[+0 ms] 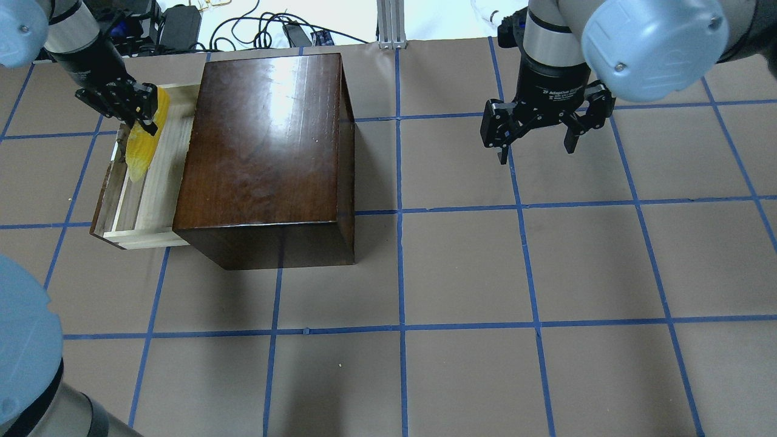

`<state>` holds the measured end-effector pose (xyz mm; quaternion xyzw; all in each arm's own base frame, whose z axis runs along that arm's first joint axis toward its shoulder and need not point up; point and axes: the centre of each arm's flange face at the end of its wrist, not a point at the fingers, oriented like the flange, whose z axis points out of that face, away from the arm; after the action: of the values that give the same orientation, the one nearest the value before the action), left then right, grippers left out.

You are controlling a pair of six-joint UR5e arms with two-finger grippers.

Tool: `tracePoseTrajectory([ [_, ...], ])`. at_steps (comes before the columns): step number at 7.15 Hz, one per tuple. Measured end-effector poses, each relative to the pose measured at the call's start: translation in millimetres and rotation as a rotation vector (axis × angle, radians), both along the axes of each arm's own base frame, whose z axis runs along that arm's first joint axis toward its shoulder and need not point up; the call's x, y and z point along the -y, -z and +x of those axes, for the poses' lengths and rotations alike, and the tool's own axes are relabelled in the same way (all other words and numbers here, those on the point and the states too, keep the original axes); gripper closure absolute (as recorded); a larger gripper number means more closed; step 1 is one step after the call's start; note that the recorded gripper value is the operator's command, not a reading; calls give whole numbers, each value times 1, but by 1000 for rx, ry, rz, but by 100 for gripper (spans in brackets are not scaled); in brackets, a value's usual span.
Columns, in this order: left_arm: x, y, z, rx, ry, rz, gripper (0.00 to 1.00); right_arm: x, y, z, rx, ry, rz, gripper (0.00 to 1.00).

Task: Open drawer and put corn inside
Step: 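Lower the corn into the open drawer and open the left gripper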

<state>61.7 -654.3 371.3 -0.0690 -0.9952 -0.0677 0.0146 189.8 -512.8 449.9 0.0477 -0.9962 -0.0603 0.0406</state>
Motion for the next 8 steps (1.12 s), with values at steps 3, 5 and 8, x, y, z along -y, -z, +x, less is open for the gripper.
tracePoseTrajectory([
  [3,7,24,-1,-37,-4,23,37,0,0,0,0,0,0,0],
  [5,9,29,-1,-45,-7,28,3,0,0,0,0,-1,0,0],
  [8,9,19,-2,-51,-10,8,0,0,0,0,0,0,0,0],
])
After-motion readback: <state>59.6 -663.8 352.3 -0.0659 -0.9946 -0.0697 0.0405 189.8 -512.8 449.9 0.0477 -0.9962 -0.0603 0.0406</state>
